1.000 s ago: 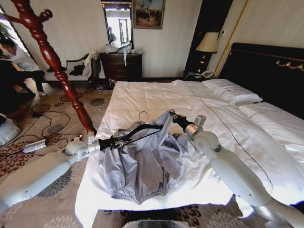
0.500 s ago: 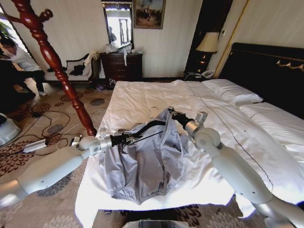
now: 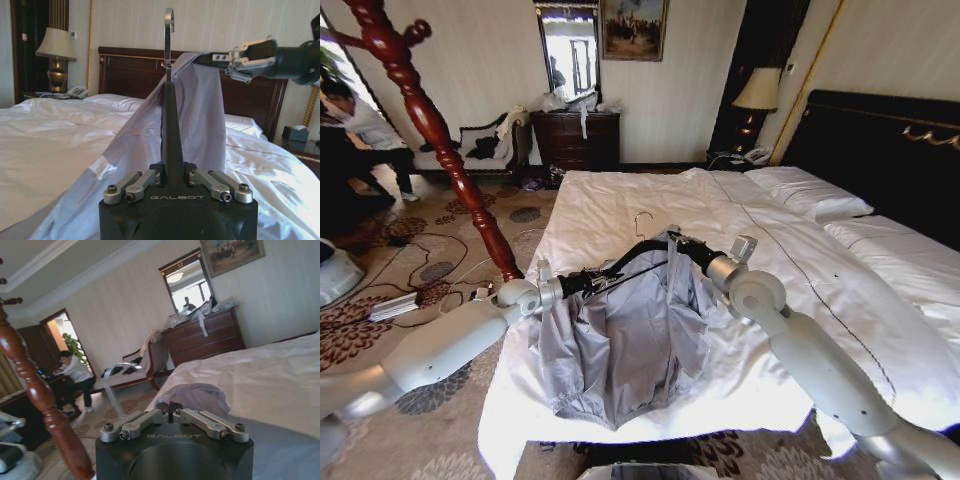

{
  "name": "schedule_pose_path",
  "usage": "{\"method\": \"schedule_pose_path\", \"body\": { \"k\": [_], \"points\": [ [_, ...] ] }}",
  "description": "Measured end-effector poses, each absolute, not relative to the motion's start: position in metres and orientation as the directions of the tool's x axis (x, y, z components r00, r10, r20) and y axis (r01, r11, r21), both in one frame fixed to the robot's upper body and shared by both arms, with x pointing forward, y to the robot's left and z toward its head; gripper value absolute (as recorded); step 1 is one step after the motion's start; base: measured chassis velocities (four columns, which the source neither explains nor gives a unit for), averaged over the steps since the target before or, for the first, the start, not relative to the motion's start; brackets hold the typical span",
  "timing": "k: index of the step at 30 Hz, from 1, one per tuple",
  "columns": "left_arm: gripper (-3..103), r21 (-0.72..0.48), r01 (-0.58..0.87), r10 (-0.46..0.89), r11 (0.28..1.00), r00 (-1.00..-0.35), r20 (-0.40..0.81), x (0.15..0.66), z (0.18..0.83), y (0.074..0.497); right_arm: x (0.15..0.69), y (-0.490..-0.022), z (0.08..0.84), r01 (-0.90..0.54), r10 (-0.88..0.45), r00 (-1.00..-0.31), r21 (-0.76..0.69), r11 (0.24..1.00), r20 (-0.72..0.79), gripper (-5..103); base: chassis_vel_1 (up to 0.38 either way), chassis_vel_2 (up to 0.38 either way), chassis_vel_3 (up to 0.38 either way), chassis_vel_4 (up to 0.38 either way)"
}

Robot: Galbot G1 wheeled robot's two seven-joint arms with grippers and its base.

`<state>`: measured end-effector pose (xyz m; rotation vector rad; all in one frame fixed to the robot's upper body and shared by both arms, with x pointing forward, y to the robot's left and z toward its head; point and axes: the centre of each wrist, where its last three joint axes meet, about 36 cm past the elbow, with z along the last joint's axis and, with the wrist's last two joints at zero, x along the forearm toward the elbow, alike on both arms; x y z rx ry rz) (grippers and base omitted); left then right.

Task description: Pick up the clothes from the bed and hang them on the clothes hanger.

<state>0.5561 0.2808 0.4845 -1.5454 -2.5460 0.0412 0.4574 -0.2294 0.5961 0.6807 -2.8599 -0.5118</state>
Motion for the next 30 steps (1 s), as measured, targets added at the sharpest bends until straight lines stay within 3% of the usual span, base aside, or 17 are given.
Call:
{"method": "schedule_pose_path", "body": {
  "k": [16, 21, 23, 30],
  "points": [
    [18, -0.152, 0.872, 0.885, 0.465, -0.459, 0.073, 0.566, 0.487, 0.245, 0.439, -0.222, 0.584, -0.392, -0.466, -0.878, 0.396, 0.831, 0.107, -3, 0.0, 0.0, 0.0, 0.0],
    [18, -0.16, 0.86, 0.874, 0.484, -0.483, 0.051, 0.565, 0.489, 0.252, 0.428, -0.223, 0.577, -0.399, -0.479, -0.868, 0.395, 0.828, 0.128, 19, 0.0, 0.0, 0.0, 0.0],
    [18, -0.171, 0.855, 0.87, 0.49, -0.49, 0.042, 0.564, 0.49, 0.254, 0.425, -0.223, 0.576, -0.399, -0.482, -0.866, 0.397, 0.826, 0.133, 19, 0.0, 0.0, 0.0, 0.0],
    [18, -0.195, 0.832, 0.85, 0.52, -0.526, 0.023, 0.562, 0.494, 0.266, 0.393, -0.237, 0.566, -0.385, -0.482, -0.859, 0.403, 0.83, 0.174, 51, 0.0, 0.0, 0.0, 0.0]
  ]
}}
